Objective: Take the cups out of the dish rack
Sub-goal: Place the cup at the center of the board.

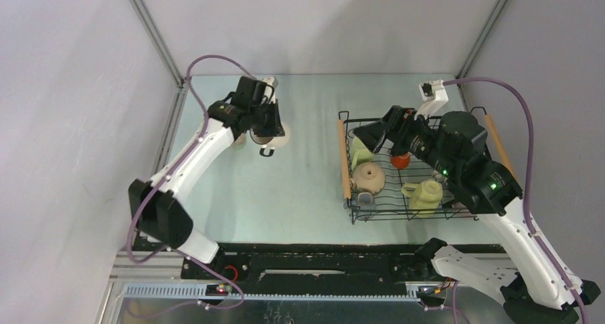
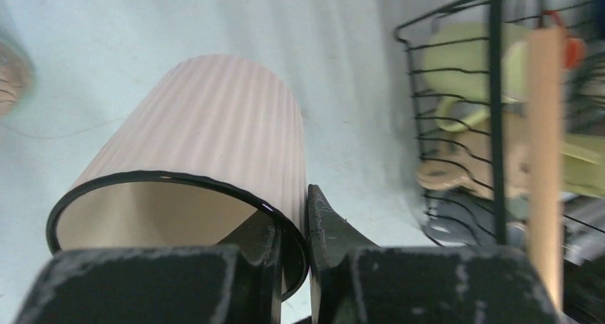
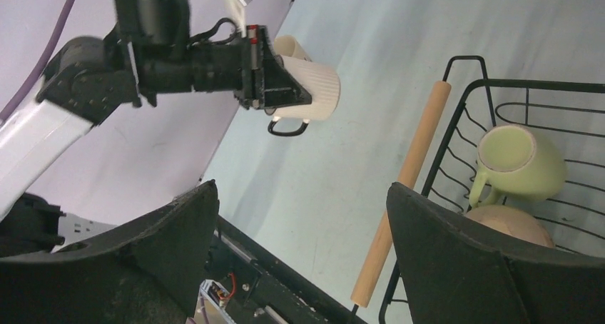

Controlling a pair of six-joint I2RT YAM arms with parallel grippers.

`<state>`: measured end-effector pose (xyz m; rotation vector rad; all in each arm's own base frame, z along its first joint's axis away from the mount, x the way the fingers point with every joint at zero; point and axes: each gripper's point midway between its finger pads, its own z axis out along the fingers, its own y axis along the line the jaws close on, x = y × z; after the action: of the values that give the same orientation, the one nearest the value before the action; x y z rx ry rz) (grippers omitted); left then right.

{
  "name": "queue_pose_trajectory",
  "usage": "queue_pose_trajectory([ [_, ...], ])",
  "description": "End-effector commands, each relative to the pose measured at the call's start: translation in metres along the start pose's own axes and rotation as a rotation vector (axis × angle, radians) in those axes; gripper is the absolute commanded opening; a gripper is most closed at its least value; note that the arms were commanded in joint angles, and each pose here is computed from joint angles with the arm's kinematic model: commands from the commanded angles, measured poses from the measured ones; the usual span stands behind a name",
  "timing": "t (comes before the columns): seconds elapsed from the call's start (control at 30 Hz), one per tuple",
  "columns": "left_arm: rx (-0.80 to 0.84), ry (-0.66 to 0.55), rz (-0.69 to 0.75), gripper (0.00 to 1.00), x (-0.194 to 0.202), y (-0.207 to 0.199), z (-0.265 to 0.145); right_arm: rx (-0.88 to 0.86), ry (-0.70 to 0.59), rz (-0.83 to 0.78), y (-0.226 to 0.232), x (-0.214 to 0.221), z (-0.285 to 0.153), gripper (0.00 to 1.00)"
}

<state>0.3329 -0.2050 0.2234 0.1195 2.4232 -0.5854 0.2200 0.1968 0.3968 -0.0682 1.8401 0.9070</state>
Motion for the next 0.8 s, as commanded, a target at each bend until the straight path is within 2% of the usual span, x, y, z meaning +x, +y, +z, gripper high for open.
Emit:
queue_pose_trajectory([
  [0.0, -0.153, -0.08, 0.133, 0.0, -0.046, 0.02, 0.004, -0.013, -0.003, -0.018, 0.004, -0.002, -0.008, 0.94],
  [0.4, -0.352, 0.074, 0.181, 0.0, -0.043, 0.077, 0.074, 0.001, 0.02, -0.01, 0.0, 0.006, -0.025, 0.97],
  [0.77, -0.454, 0.15, 0.186, 0.0, -0.032, 0.115, 0.108, 0.005, 0.064, 0.003, 0.0, 0.016, -0.019, 0.98],
])
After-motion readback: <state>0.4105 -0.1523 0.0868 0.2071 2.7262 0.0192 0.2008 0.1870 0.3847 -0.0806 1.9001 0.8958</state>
